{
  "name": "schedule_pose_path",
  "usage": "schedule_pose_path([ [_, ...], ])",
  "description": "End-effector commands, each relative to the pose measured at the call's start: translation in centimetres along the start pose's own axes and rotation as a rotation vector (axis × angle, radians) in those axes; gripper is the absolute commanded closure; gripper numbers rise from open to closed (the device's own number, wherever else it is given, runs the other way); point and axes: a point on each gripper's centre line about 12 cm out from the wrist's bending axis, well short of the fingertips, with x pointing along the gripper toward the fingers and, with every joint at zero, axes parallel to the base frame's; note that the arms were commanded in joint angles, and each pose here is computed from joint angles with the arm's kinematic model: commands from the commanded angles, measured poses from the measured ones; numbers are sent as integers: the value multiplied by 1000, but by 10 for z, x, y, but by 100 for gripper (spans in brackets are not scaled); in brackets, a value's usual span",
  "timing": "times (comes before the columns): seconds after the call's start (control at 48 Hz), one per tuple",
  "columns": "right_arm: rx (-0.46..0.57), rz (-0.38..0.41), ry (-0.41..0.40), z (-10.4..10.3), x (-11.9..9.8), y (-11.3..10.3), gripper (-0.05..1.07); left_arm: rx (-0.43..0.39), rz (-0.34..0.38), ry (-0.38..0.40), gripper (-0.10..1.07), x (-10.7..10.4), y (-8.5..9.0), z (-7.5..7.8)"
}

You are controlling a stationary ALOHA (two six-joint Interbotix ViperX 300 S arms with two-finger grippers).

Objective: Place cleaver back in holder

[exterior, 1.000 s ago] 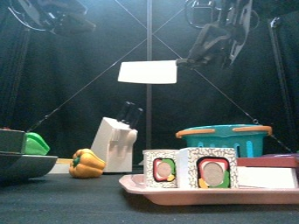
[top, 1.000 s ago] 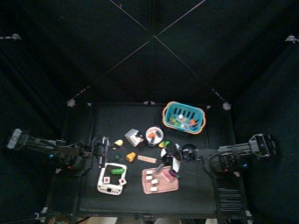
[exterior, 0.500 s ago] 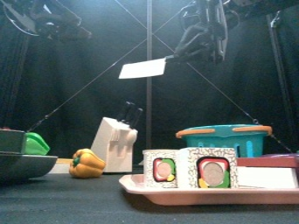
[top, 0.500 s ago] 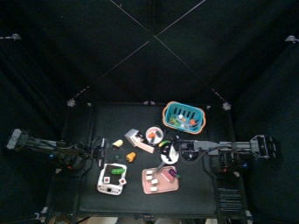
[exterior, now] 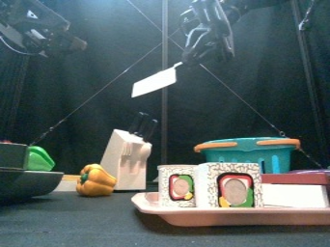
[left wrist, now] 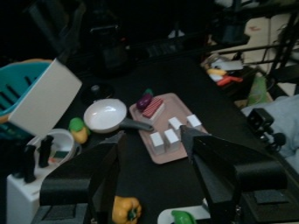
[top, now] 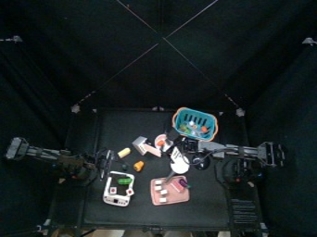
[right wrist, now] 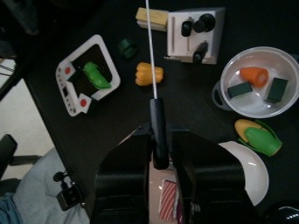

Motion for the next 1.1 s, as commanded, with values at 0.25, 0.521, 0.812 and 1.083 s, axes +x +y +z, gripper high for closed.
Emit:
schedule_pose_path([
  [0.25, 11, -25, 17, 39, -4, 16, 52, -51, 8, -6, 9, -1, 3, -7],
  [0.521, 11, -80, 91, 54, 14, 22, 52, -58, 24, 3, 9, -1, 6, -10],
  [0.812, -5, -137, 187, 56, 34, 25, 52, -63, 34, 22, 9, -2, 7, -17],
  [1.083, -6, -165, 231, 50, 52, 21, 52, -72, 52, 31, 9, -3, 10, -20],
])
